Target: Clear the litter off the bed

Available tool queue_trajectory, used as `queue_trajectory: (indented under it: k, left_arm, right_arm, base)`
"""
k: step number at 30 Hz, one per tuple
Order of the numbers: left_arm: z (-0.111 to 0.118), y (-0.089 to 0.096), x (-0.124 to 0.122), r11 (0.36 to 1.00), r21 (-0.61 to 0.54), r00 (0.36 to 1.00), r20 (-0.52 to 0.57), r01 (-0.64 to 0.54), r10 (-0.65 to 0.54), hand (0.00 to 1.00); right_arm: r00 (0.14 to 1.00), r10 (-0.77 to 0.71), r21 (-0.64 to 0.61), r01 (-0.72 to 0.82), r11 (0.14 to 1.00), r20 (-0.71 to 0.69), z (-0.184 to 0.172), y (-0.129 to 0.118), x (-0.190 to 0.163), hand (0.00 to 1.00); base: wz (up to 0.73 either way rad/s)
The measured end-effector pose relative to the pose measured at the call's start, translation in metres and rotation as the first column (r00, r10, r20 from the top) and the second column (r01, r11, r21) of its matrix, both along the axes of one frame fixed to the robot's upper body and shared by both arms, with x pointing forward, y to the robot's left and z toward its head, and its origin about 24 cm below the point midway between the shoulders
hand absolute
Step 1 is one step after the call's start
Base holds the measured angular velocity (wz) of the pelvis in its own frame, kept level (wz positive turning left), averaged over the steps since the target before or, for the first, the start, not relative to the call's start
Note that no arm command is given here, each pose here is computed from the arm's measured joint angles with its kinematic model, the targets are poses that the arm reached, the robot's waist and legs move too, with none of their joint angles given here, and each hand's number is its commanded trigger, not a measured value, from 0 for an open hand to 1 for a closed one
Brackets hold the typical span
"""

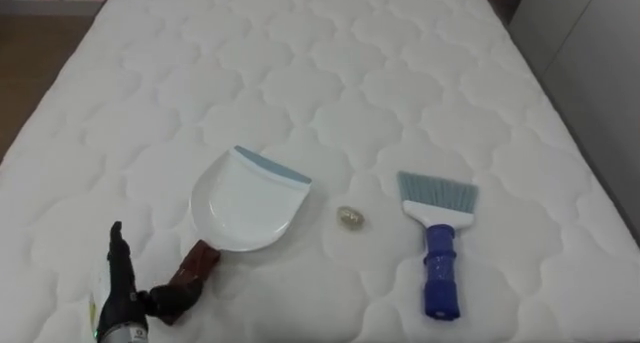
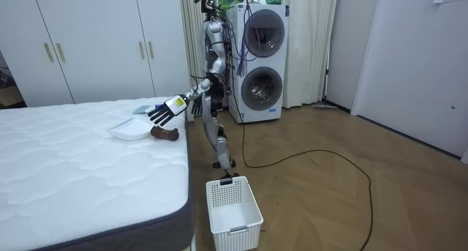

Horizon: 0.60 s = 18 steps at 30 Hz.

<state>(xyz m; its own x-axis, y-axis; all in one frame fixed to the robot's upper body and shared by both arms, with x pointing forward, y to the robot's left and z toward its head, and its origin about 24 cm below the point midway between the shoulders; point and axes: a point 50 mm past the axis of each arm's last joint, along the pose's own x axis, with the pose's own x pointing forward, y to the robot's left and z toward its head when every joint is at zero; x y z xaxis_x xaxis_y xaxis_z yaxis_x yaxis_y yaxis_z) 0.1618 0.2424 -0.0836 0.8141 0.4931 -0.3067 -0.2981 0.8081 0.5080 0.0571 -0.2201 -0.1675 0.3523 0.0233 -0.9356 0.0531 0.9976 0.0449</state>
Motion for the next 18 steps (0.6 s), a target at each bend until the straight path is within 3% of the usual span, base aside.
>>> queue_trajectory:
  k: [18]
  left_arm:
    - [-0.018, -0.015, -0.003, 0.99, 0.053, 0.984, -0.124, 0.132, -0.125, 0.0]
  right_arm:
    - [0.998, 0.056, -0.039, -0.055, 0.998, 0.036, 0.004, -0.006, 0.019, 0.0]
  base:
    - [0.01]
